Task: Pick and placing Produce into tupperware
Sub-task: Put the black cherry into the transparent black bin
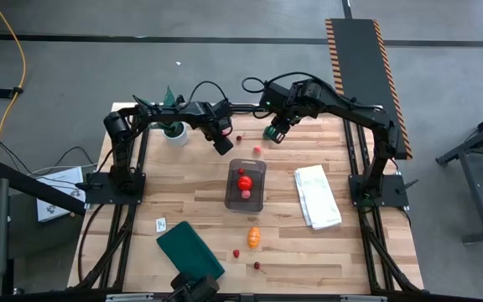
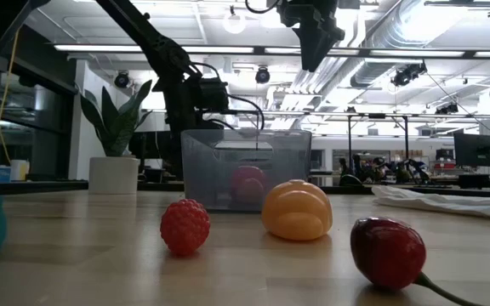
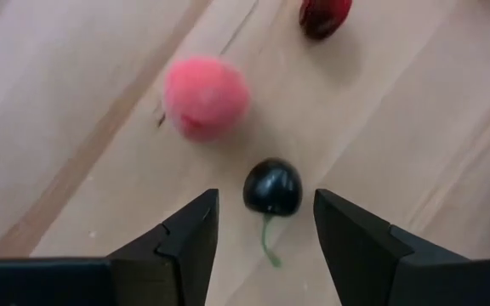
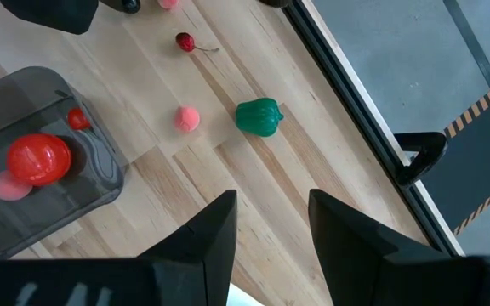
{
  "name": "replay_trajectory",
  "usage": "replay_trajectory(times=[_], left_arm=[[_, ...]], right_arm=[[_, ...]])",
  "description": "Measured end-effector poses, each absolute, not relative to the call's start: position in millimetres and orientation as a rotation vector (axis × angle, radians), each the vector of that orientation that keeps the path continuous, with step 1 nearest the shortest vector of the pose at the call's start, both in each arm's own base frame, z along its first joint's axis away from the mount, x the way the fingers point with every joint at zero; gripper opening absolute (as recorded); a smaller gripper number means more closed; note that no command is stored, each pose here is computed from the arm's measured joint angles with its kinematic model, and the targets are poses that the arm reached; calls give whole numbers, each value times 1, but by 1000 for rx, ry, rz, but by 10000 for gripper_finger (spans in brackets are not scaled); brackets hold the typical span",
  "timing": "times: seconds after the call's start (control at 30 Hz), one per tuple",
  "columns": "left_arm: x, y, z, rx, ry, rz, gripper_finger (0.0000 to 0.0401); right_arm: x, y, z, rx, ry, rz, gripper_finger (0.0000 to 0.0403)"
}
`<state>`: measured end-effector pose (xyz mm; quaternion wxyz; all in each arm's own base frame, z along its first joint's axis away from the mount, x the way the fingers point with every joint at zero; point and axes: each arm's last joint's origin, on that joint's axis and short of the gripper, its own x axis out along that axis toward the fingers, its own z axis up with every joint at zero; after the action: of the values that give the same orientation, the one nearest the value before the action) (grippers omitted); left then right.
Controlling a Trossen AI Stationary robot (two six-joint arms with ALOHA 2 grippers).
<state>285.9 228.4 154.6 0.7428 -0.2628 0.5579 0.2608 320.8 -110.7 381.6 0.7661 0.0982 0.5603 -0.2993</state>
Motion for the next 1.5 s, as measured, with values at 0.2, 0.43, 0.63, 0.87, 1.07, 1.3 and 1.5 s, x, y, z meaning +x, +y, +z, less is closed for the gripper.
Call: replay_trajectory(times=[0.2,0.43,0.63,0.87,1.07,1.3,1.5], left_arm=[[286,228,152,-585,1233,574,184],[287,229,140,-594,1267,566,184],[289,231,141,-584,1239,572,184],[290,232,142,-579,1218,576,184],[290,232,142,-580,1218,576,184],[291,232,142,-579,1215,576,182],[291,233,142,-574,1203,578,151]], right_arm=[[321,-111,382,211,1218,-648,140],[321,-111,382,211,1218,-648,140],[321,-111,381,211,1218,-648,140],[321,-111,382,211,1217,-648,140],[321,-111,382,211,1215,-648,140],[321,-111,382,211,1215,-648,140],[321,-111,382,212,1211,-650,140]])
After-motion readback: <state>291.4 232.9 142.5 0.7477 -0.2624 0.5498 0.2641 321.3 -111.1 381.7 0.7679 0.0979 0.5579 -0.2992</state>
